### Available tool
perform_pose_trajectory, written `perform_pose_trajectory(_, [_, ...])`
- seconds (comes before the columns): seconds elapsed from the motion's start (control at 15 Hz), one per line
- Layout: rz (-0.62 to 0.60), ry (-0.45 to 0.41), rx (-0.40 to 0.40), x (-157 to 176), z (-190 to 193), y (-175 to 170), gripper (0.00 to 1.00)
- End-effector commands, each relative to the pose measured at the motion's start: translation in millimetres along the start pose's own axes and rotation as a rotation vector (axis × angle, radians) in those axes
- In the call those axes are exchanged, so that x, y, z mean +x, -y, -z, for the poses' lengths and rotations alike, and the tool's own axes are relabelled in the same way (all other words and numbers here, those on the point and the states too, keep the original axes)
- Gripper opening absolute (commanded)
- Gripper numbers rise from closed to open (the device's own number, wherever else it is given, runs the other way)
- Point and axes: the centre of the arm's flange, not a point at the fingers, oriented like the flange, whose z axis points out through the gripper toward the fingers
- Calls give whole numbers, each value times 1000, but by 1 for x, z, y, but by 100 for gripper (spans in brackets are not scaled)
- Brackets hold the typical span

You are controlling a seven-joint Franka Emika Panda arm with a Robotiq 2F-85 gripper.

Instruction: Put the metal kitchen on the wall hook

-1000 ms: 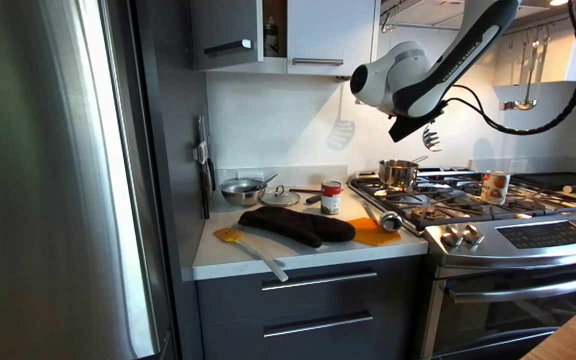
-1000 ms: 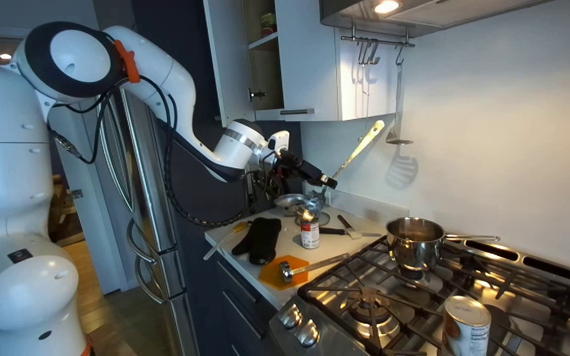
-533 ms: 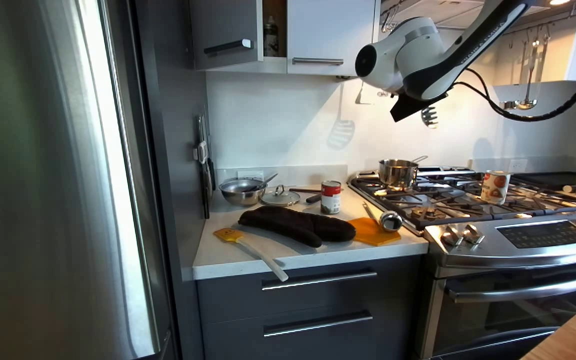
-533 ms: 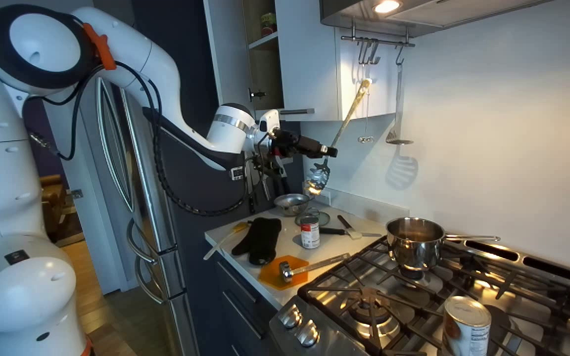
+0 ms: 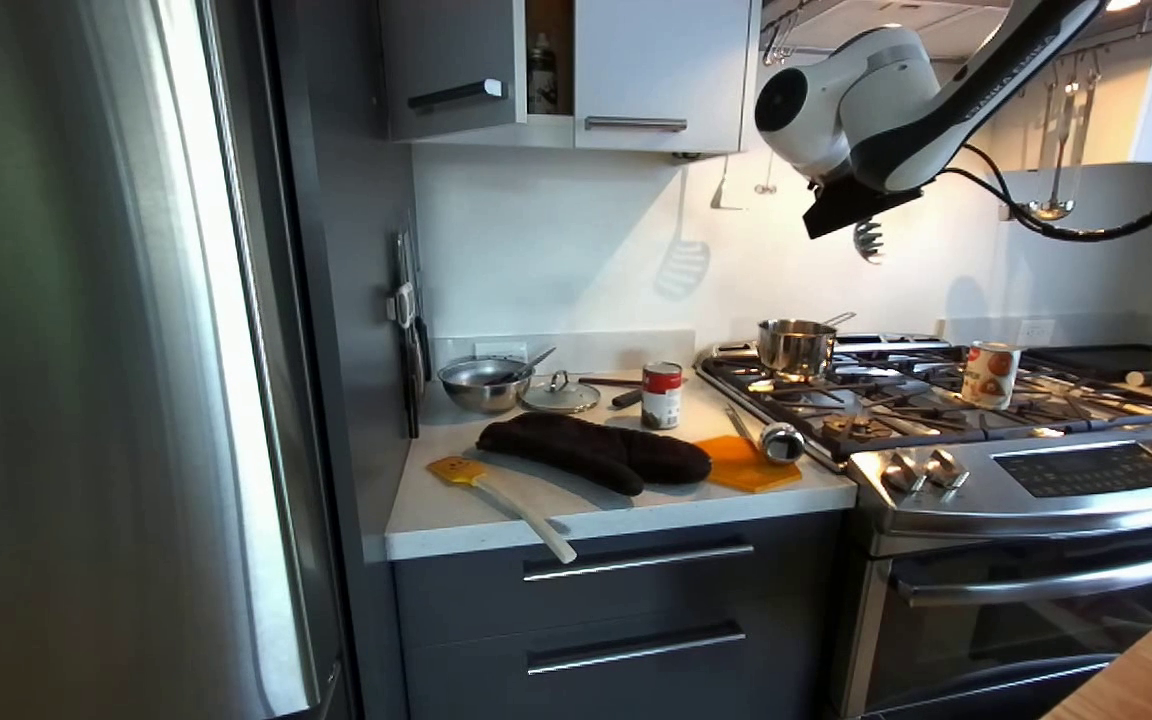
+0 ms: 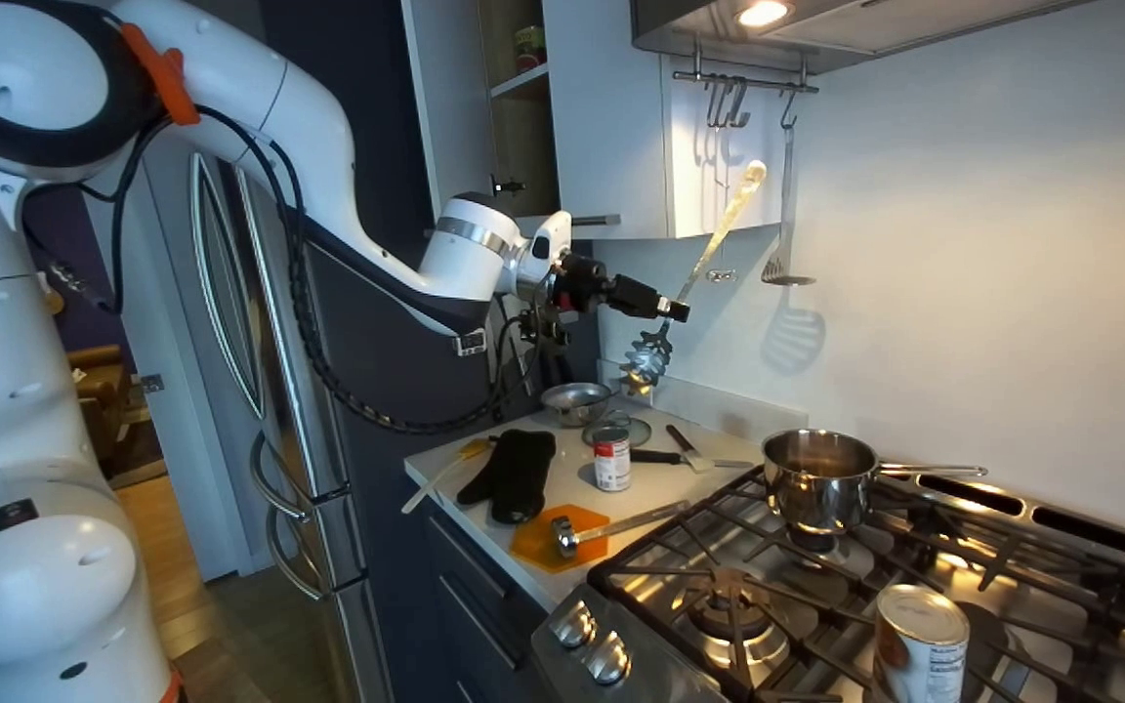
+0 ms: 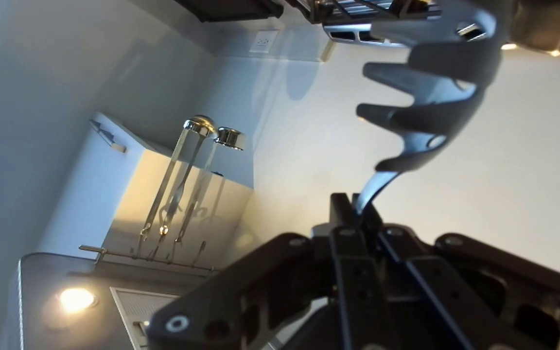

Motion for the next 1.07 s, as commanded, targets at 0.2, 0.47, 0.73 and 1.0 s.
perform_pose_trajectory(0.2, [-26, -48, 1, 14, 5, -2, 1])
perform_pose_trajectory(0.47, [-72, -97, 25, 33, 7, -3, 1])
perform_pose_trajectory(0.73, [-106, -156, 61, 49, 12, -1, 1])
perform_pose_trajectory(1.0, [-123, -213, 89, 64, 18, 4, 1])
